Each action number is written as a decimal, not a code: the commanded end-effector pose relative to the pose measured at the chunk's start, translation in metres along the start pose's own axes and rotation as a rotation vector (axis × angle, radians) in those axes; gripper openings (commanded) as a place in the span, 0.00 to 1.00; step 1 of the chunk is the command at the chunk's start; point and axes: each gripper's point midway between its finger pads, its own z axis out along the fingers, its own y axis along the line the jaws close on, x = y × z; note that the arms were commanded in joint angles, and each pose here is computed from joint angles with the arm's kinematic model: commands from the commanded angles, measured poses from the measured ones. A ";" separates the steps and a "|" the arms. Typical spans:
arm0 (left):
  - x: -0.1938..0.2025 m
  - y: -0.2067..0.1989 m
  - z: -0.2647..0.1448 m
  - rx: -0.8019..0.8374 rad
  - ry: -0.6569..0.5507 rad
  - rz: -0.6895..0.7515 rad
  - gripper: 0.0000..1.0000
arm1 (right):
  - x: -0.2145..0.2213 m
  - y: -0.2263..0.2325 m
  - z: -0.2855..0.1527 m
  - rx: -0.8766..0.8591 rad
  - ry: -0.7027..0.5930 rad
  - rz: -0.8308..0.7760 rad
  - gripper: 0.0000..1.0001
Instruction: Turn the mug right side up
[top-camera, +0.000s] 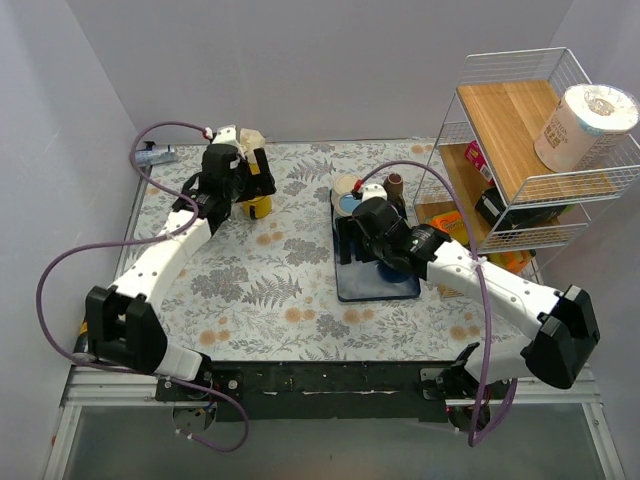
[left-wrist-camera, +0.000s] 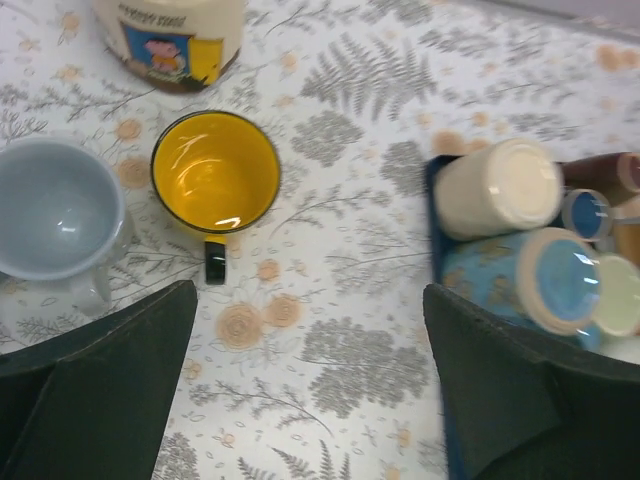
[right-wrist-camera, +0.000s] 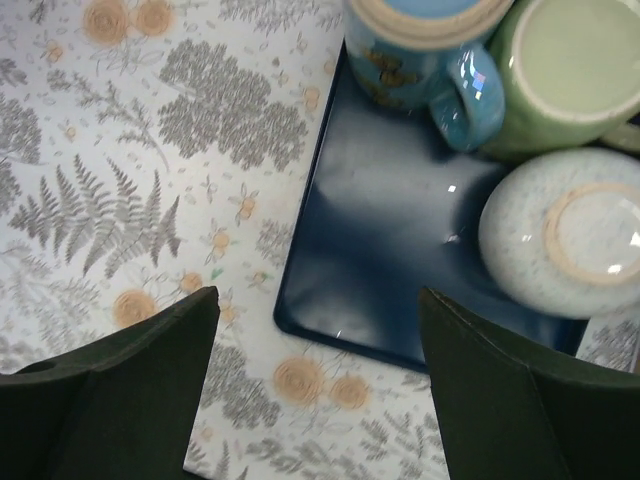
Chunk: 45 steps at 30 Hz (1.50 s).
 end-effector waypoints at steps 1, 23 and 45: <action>-0.010 -0.026 -0.047 0.173 -0.011 -0.046 0.98 | -0.061 -0.007 0.018 0.042 -0.201 -0.188 0.86; -0.005 -0.048 -0.119 0.357 0.014 -0.102 0.98 | -0.061 -0.035 0.108 -0.079 -0.116 -0.332 0.83; 0.005 -0.046 -0.113 0.350 0.040 -0.101 0.98 | -0.032 -0.056 0.123 -0.010 -0.043 -0.354 0.59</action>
